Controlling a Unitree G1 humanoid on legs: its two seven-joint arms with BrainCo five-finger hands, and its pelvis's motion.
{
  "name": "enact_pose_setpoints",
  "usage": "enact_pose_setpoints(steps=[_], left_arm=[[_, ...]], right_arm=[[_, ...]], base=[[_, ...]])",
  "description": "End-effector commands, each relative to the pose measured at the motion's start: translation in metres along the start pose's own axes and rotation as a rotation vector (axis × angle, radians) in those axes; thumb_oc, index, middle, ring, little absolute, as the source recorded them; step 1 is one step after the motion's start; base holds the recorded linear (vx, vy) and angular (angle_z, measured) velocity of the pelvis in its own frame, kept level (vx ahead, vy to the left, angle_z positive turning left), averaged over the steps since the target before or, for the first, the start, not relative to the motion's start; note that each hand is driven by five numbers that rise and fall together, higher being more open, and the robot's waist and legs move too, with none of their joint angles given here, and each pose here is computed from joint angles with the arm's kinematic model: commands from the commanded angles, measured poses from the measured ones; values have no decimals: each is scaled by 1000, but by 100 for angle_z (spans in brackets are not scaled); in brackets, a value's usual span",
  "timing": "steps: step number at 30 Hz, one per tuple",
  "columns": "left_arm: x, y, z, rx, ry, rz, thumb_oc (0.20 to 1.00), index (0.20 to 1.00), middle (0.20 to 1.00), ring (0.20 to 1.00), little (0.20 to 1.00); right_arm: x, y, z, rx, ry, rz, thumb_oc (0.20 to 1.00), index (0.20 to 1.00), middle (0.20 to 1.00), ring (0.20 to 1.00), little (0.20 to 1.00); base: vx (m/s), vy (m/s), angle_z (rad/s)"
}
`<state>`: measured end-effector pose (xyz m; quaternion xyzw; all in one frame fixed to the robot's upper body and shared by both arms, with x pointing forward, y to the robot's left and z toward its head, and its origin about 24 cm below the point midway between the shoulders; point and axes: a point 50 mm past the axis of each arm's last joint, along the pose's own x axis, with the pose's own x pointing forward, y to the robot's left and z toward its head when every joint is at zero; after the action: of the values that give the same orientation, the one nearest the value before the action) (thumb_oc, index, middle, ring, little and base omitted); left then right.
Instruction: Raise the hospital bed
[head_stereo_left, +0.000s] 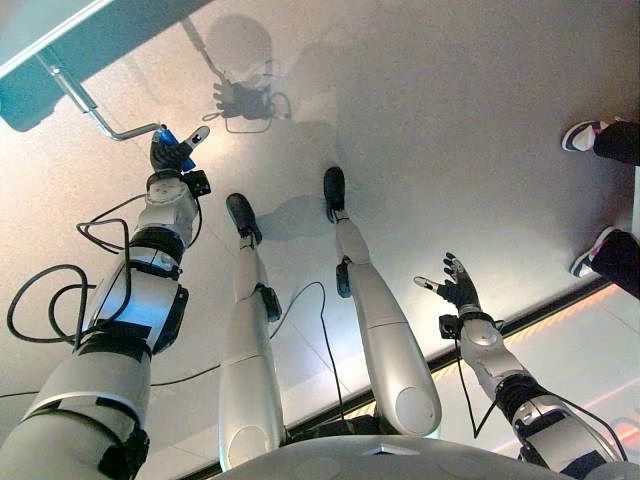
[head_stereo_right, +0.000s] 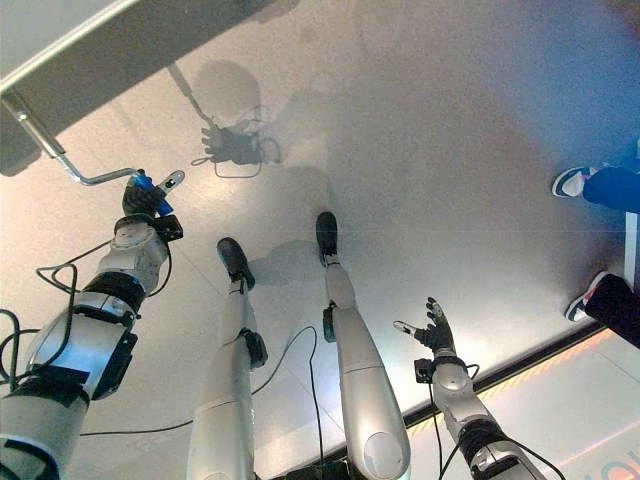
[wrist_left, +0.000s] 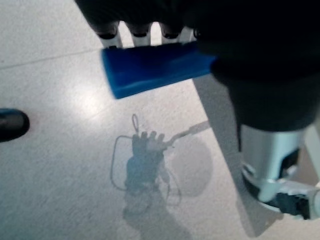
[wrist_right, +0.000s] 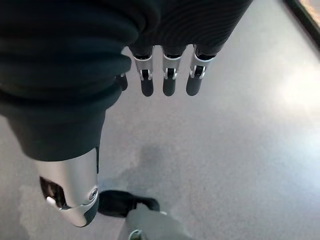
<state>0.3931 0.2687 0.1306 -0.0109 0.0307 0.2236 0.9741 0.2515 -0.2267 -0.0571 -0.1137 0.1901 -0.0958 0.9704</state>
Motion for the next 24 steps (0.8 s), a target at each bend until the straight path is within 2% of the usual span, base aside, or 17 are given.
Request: enact_pose_setpoints(steps=[1,10,11,12,24], left_arm=[[2,-11,18,-62,-47,-16,1000,1000,1000,1000,1000],[2,-24,31,-80,-79,-47,1000,1000,1000,1000,1000],[2,-27,35,-93,-94,-45,391,391,391,391,391],[2,-28,36,-100,-96,-47,200,200,200,200,200],[4,-17,41,-127,-107,2,200,200,200,200,200]], right_arm=[[-14,-13,-21,-4,46,-37,1000,1000,1000,1000,1000],[-14,-15,-20,-2,33,-43,1000,1000,1000,1000,1000],[-15,-14,-19,3,30,-40,1000,1000,1000,1000,1000],[-14,-14,-19,3,27,-40,1000,1000,1000,1000,1000],[-15,-12,-20,-5,25,-35,1000,1000,1000,1000,1000]], base=[[0,0,0],[0,0,0],[0,0,0],[0,0,0],[0,0,0]])
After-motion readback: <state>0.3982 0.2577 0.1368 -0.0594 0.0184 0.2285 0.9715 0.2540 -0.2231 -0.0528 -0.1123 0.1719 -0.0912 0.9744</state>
